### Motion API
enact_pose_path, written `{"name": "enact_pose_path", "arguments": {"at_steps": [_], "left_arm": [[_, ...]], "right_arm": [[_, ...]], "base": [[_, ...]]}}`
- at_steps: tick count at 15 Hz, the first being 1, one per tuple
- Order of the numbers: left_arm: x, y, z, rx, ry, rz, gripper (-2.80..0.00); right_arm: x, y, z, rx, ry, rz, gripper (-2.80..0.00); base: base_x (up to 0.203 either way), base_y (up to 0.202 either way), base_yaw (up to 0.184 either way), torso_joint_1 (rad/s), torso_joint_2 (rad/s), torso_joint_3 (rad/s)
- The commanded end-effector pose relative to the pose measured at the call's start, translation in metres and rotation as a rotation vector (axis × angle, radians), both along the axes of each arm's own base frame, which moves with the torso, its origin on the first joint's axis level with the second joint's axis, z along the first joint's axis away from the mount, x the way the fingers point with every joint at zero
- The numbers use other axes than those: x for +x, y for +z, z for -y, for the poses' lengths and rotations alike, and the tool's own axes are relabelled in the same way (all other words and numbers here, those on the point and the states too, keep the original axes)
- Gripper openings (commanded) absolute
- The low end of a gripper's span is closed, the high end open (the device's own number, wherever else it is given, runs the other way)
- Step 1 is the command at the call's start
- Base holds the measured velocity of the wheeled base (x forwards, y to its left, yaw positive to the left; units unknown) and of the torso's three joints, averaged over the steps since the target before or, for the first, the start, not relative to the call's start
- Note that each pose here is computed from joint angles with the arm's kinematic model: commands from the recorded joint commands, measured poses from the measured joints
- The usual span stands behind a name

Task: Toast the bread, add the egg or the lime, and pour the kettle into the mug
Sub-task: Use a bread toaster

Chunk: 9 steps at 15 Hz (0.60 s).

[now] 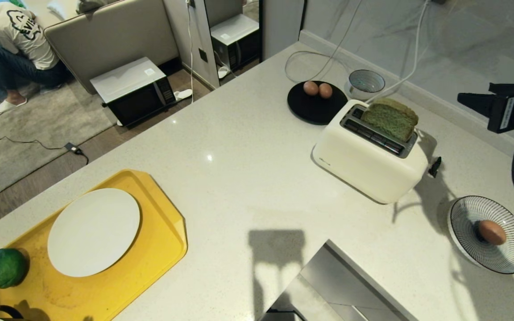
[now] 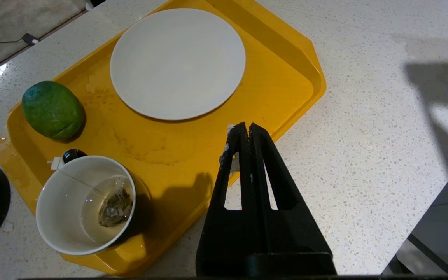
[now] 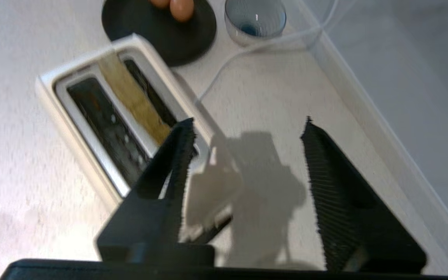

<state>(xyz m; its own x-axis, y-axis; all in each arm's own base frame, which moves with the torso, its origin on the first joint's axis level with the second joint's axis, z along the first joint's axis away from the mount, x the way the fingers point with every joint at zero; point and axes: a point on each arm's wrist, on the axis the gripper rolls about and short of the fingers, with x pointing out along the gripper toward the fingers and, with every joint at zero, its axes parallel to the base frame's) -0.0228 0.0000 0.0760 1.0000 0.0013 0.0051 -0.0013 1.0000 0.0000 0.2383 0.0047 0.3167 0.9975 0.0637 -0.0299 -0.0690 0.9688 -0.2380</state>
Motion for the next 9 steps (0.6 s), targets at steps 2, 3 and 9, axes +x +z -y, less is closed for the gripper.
{"name": "enact_pose_path", "arguments": {"at_steps": [2,3,9], "left_arm": [[0.0,0.0,0.0,0.0,0.0,0.003,-2.8],[0.0,0.0,0.0,0.0,0.0,0.002,-2.8],[0.0,0.0,0.0,0.0,0.0,0.001,-2.8]], "right_arm": [[-0.022,0.016,0.007,0.017,-0.039,-0.034,-2.8],[-0.024,0.016,0.015,0.039,-0.081,-0.068,-2.8],[-0.035,0.014,0.017,0.131,-0.139,-0.124,-2.8]], "base": [[0.0,0.0,0.0,0.0,0.0,0.0],[0.0,0.0,0.0,0.0,0.0,0.0],[0.0,0.0,0.0,0.0,0.0,0.0]]}}
